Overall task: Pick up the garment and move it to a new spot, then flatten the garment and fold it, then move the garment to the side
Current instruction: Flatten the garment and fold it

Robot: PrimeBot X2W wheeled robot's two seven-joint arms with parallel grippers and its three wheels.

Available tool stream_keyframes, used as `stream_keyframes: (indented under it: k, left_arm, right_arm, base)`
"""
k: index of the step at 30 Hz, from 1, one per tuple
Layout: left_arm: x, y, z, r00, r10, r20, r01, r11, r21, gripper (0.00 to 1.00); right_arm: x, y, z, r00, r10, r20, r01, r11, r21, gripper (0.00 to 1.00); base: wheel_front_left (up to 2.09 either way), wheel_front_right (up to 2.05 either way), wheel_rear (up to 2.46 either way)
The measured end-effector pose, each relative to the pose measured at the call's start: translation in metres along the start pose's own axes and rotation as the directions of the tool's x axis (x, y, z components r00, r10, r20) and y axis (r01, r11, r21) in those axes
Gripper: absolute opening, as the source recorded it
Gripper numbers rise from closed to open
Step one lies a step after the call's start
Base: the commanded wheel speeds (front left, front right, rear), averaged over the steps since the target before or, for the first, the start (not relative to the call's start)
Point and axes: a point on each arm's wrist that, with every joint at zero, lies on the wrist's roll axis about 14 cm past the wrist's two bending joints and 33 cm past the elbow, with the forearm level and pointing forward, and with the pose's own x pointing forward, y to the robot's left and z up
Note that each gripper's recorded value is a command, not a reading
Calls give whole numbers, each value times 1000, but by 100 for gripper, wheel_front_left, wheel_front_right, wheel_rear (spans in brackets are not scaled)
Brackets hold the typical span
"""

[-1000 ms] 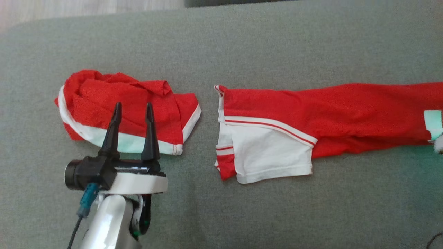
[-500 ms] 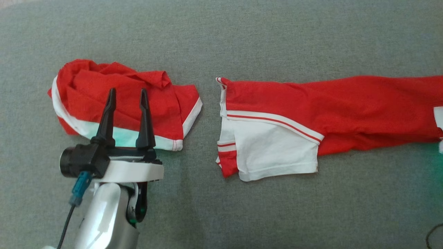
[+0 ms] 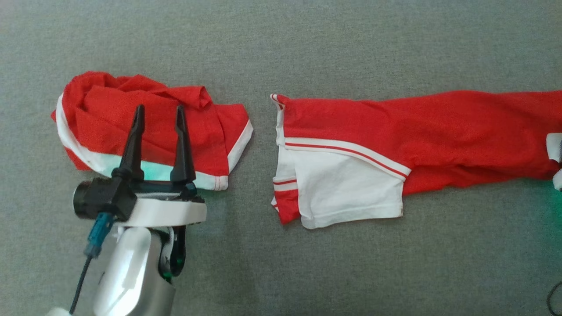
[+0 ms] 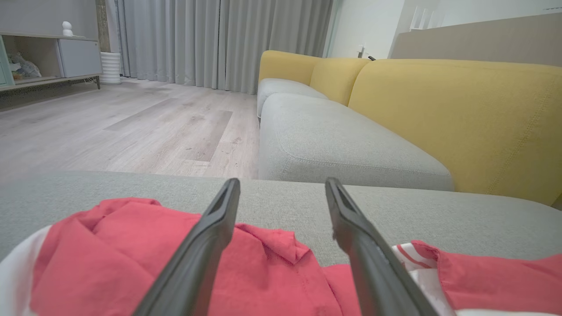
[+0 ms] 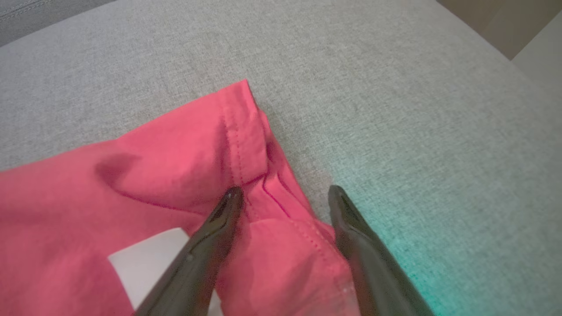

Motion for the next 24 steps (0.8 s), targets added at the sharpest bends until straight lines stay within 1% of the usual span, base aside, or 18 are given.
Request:
stream_keyframes:
  k: [6,7,8,9,13,16,19,21,22,24]
  left_arm:
    - [4,7,4,1000,20,15,-20,1000,3,100]
    - [4,8,4,1000,21,16,-21,1000,2,100]
    - [4,7,4,1000,21,16,-21,1000,1,100]
    - [4,7,5,1000,20,18,-20,1000,0,100]
    - [4,5,10,999,18,30,-18,1000,-1,100]
    - [3,2,17,999,10,47,-10,1000,-1,100]
    - [1,-2,25,998,2,65,-2,1000,-1,100]
    - [0,-4,29,997,-1,75,1,1000,-3,100]
    - [-1,-5,31,997,-3,79,4,1000,-3,100]
    - [-4,-6,34,996,-4,86,5,1000,-6,100]
  right_arm:
    - [0,2,0,1000,19,-1,-19,999,36,100]
    - [-1,2,0,1000,21,-3,-21,999,36,61]
    - [-2,2,-2,1000,24,-6,-23,999,36,13]
    - [-3,2,-3,1000,25,-6,-25,999,35,0]
    - [-8,2,-1,999,32,2,-32,999,38,0]
    - [-16,-7,-1,1000,16,10,-16,999,33,0]
    - [-25,-30,4,998,-43,44,43,999,2,0]
    - [-32,-50,16,991,-100,87,105,993,-52,0]
    - [-36,-58,22,987,-121,105,127,990,-55,0]
    - [-40,-61,28,983,-134,126,141,989,-51,0]
  base:
    - [0,0,0]
    - [0,0,0]
    - [0,0,0]
    - [0,0,0]
    - [0,0,0]
    - [0,0,0]
    - [0,0,0]
    - [0,0,0]
    - [0,0,0]
    - [0,0,0]
